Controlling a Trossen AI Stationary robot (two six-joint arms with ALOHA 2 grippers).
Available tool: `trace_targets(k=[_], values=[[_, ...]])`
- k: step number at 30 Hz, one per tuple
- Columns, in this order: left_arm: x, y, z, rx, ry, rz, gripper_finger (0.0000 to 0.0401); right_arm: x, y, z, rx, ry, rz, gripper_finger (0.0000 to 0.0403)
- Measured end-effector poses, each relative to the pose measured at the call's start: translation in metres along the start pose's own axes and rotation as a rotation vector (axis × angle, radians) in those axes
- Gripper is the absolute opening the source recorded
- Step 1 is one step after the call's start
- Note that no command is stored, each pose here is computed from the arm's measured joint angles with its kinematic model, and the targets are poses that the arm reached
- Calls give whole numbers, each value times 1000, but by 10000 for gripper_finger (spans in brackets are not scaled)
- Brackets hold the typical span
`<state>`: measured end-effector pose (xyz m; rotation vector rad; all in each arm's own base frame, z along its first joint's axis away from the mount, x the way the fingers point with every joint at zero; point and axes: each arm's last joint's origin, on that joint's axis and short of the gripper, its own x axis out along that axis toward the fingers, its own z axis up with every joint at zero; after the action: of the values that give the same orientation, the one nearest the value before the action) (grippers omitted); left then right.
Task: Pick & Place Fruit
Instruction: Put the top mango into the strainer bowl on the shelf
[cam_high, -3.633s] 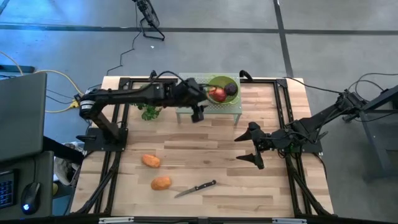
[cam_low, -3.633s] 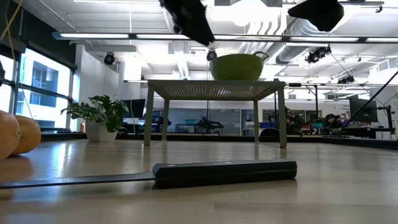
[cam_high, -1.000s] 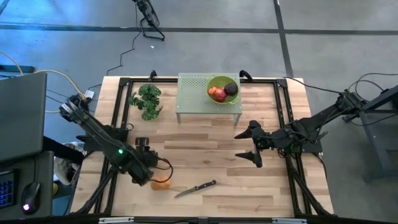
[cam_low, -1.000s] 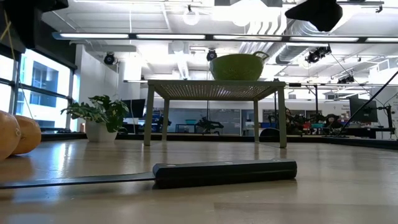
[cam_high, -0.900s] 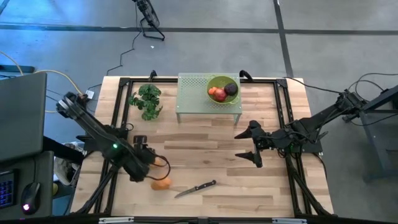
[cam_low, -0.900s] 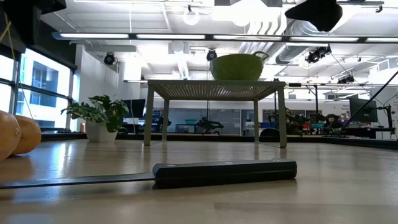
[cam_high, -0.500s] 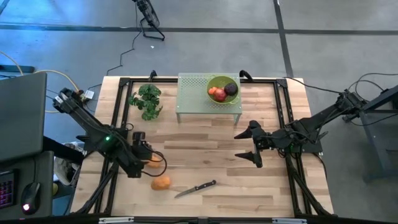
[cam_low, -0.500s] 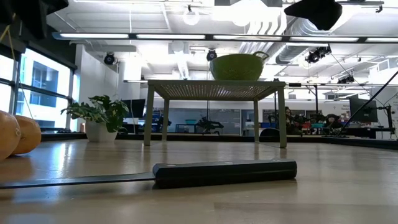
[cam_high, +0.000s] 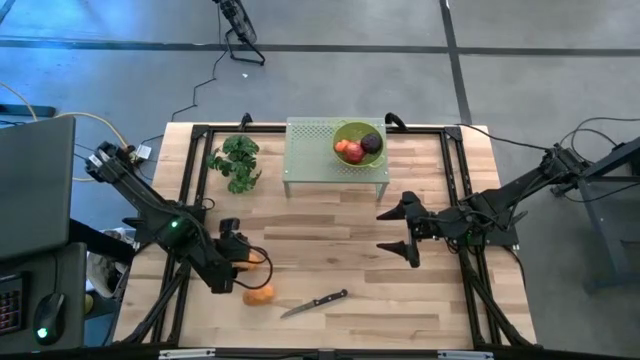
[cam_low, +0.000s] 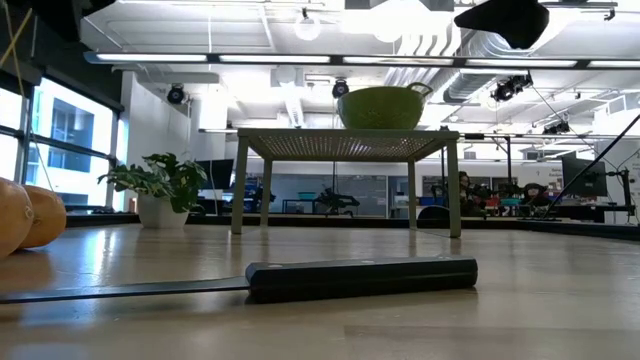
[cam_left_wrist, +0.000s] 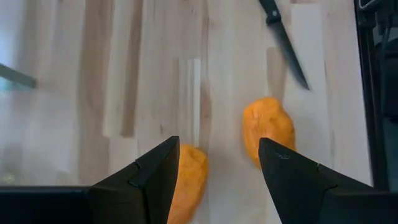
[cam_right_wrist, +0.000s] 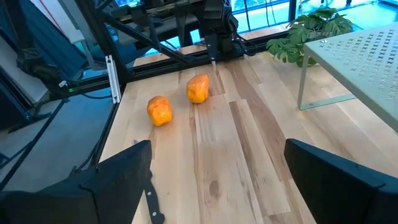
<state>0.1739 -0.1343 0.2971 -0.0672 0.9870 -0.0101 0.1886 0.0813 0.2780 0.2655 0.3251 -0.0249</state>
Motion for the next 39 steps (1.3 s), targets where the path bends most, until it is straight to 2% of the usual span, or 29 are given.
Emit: trace_targets(k=[10,20,39], values=[[19,-7,-1,-63,56,57,214,0,0,1,4,-7,3,362],[22,-8,-4,199,121,39,214,0,0,1,3,-6,3,362],[22,-9,-3,196,103,42,214,0,0,0,1,1,4,362]])
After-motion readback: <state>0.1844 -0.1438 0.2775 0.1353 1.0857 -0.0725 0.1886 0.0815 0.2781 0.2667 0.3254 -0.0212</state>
